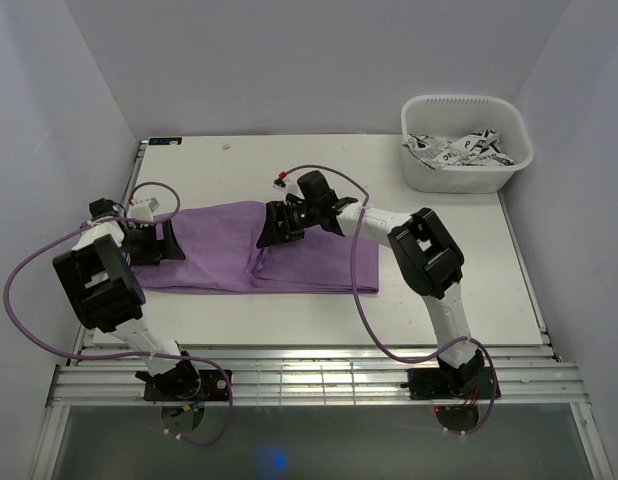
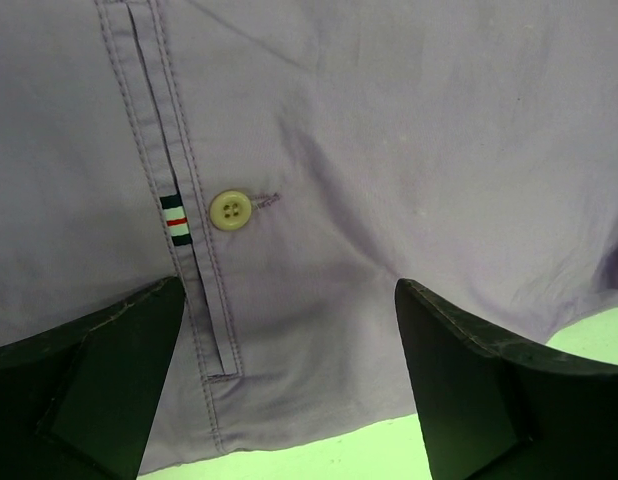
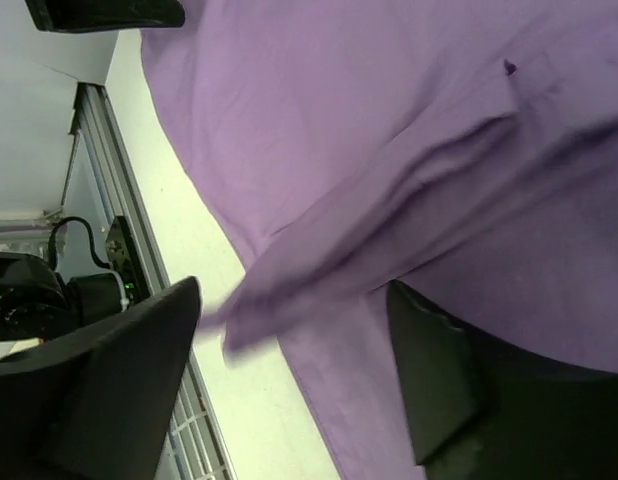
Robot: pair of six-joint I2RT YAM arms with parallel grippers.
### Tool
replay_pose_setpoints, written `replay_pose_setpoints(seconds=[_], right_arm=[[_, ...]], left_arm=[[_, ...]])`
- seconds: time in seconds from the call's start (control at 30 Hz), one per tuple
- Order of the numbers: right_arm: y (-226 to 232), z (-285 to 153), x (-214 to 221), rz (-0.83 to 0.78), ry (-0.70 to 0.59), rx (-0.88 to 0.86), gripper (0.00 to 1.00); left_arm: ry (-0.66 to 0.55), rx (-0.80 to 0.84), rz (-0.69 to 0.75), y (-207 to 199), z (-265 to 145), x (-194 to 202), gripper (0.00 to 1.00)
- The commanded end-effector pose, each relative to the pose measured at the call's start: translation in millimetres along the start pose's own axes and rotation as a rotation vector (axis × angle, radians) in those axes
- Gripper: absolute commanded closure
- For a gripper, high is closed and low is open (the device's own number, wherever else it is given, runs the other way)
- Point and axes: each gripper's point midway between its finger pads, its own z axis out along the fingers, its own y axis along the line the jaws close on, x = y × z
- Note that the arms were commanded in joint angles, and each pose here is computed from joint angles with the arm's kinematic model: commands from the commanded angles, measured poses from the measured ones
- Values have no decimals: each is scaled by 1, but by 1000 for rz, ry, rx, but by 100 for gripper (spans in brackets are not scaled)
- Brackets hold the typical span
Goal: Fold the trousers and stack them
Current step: Fold the trousers
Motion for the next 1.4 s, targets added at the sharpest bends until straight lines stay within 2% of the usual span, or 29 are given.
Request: replay_pose_setpoints(seconds=[0.0,0.03,0.07,0.23,0.27,0.33,0.37,0.43,0.47,0.5,0.57,0.73,0.9,1.0,1.03,1.17,1.3,1.37], right_arm=[[33,-8,-35,-113,-71,-76,16],[37,-12,-38,-126,-74,-82,12],[40,-16,-39,-144,-72,-86,3],[56,-58,-47,-239,-66,-106,4],[60,-72,-49,-266,-73,-103,8],[38,-93,-34,-262,-26,-60,12],[39,-107,-32,-270,-26,-54,19],[13,-134,-20,-246,-1,-10,26],[-1,-141,-3,-217,24,11,33],[-15,-162,-5,-203,-2,48,36],[-36,-176,18,-179,34,71,46],[-65,-190,69,-48,101,18,55],[-88,-180,120,36,157,-15,59],[-107,-179,151,119,200,17,62],[-111,-180,164,153,213,22,64],[-127,-191,180,219,206,59,65],[-134,-212,189,278,172,81,66],[-134,-225,185,291,136,93,70]], left_arm=[[59,115,-64,-27,-5,16,2],[42,133,-57,-32,-8,11,2],[23,149,-46,-36,-13,5,2],[-99,273,28,-72,-47,-27,2],[-119,291,50,-79,-53,-32,2],[-146,311,98,-95,-63,-41,2],[-147,320,117,-102,-63,-42,2],[-140,344,165,-121,-62,-46,3],[-140,370,176,-130,-61,-47,3],[-135,401,192,-143,-60,-47,4],[-147,444,187,-158,-58,-51,7],[-148,640,229,-217,-39,-50,13],[-58,821,179,-262,-4,-34,22],[9,807,131,-270,24,-22,29],[63,796,70,-262,42,-10,31],[154,714,-19,-239,85,8,40],[205,679,-70,-230,105,16,45],[224,696,-79,-232,106,20,46]])
